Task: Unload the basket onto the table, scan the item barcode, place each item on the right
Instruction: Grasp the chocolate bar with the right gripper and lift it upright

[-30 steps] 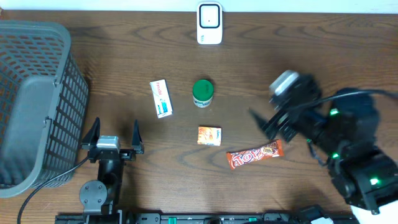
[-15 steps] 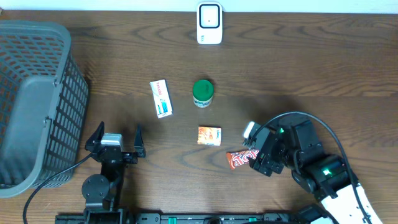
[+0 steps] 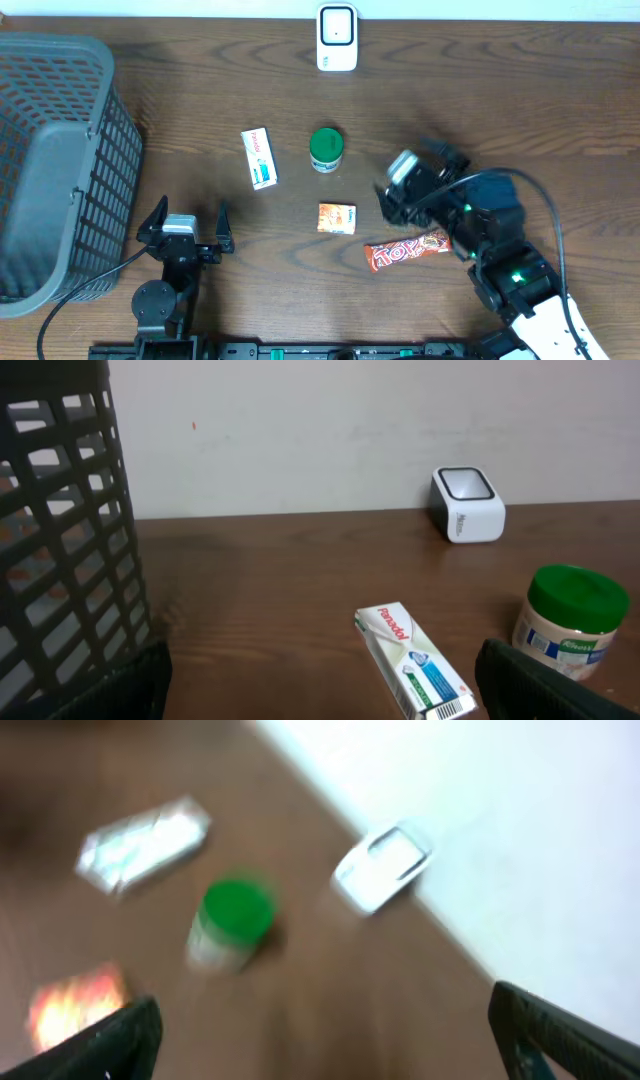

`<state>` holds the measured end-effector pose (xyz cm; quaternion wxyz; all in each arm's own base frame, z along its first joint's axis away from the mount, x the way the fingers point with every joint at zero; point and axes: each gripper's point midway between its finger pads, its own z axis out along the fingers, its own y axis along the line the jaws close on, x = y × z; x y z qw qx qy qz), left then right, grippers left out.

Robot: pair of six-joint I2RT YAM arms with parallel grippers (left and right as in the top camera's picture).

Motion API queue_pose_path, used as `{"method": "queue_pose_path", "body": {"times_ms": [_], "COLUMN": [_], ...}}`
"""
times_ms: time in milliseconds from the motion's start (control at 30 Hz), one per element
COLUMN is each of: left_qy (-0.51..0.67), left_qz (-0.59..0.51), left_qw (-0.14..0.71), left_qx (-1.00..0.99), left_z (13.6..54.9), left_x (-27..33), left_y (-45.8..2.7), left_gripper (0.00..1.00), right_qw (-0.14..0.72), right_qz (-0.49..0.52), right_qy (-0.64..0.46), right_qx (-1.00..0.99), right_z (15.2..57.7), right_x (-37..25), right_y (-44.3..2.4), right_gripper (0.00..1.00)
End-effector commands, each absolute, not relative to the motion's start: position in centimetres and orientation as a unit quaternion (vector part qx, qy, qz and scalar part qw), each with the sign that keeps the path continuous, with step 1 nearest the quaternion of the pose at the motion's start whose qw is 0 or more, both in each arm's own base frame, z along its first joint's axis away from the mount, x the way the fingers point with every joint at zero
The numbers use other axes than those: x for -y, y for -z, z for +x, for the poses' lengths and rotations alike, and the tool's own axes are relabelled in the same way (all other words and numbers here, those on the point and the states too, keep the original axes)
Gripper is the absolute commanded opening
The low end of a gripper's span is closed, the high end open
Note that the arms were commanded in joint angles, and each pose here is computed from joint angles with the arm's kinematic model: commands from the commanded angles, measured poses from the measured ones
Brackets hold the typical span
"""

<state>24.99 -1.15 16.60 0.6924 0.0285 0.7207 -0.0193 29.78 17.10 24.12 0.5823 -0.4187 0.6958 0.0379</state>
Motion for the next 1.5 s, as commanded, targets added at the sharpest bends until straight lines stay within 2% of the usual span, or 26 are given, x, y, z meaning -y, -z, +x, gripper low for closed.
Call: {"method": "queue_pose_path", "body": {"times_ms": [0, 100, 200, 333, 367, 467, 667, 767, 1033, 1167, 1267, 1400, 1467], "left_qy": [0.018, 0.018, 0.018, 0.018, 0.018, 0.018, 0.018, 0.018, 0.018, 0.018, 0.018, 0.018, 0.018], "left_qz": [0.024, 0.024, 0.024, 0.024, 0.024, 0.024, 0.024, 0.024, 0.024, 0.024, 0.024, 0.024, 0.024], "left_qw": [0.695, 0.696, 0.696, 0.695, 0.695, 0.695, 0.695, 0.695, 0.695, 0.695, 0.695, 0.695, 0.695], "left_qx": [-0.718, -0.718, -0.718, -0.718, -0.718, -0.718, -0.718, -0.718, -0.718, -0.718, -0.718, -0.718, -0.718], "left_z": [25.0, 25.0, 25.0, 25.0, 25.0, 25.0, 25.0, 25.0, 25.0, 25.0, 25.0, 25.0, 25.0], "left_x": [1.0, 1.0, 1.0, 1.0, 1.0, 1.0, 1.0, 1.0, 1.0, 1.0, 1.0, 1.0, 1.0], "left_y": [-16.8, -16.8, -16.8, -16.8, -16.8, -16.8, -16.8, -16.8, -16.8, -16.8, -16.8, -16.8, -16.8], "left_gripper": [0.96, 0.96, 0.96, 0.96, 0.96, 0.96, 0.96, 0.96, 0.96, 0.96, 0.96, 0.96, 0.96], "right_qw": [0.596, 0.597, 0.577, 0.508, 0.485, 0.429, 0.305, 0.229, 0.198, 0.154, 0.120, 0.069, 0.048], "right_qz": [-0.306, -0.260, -0.164, -0.089, -0.099, -0.234, -0.319, -0.321, -0.337, -0.378, -0.378, -0.377, -0.382], "right_qy": [-0.106, -0.105, -0.073, -0.090, -0.121, -0.169, -0.226, -0.224, -0.200, -0.179, -0.139, -0.115, -0.111], "right_qx": [-0.735, -0.751, -0.797, -0.852, -0.860, -0.856, -0.868, -0.891, -0.898, -0.895, -0.907, -0.917, -0.916], "right_z": [31.1, 33.0, 34.8, 33.9, 33.0, 29.1, 21.8, 18.9, 19.6, 19.3, 19.6, 19.3, 19.1], "right_x": [-17.2, -17.0, -15.2, -14.7, -15.7, -18.7, -19.2, -17.9, -17.9, -17.9, -16.9, -16.1, -15.9], "right_y": [-25.1, -24.4, -22.1, -18.1, -17.4, -16.2, -15.3, -13.3, -10.9, -8.2, -5.8, -3.1, -1.9], "right_gripper": [0.99, 0.99, 0.99, 0.99, 0.99, 0.99, 0.99, 0.96, 0.98, 0.85, 0.82, 0.83, 0.88]}}
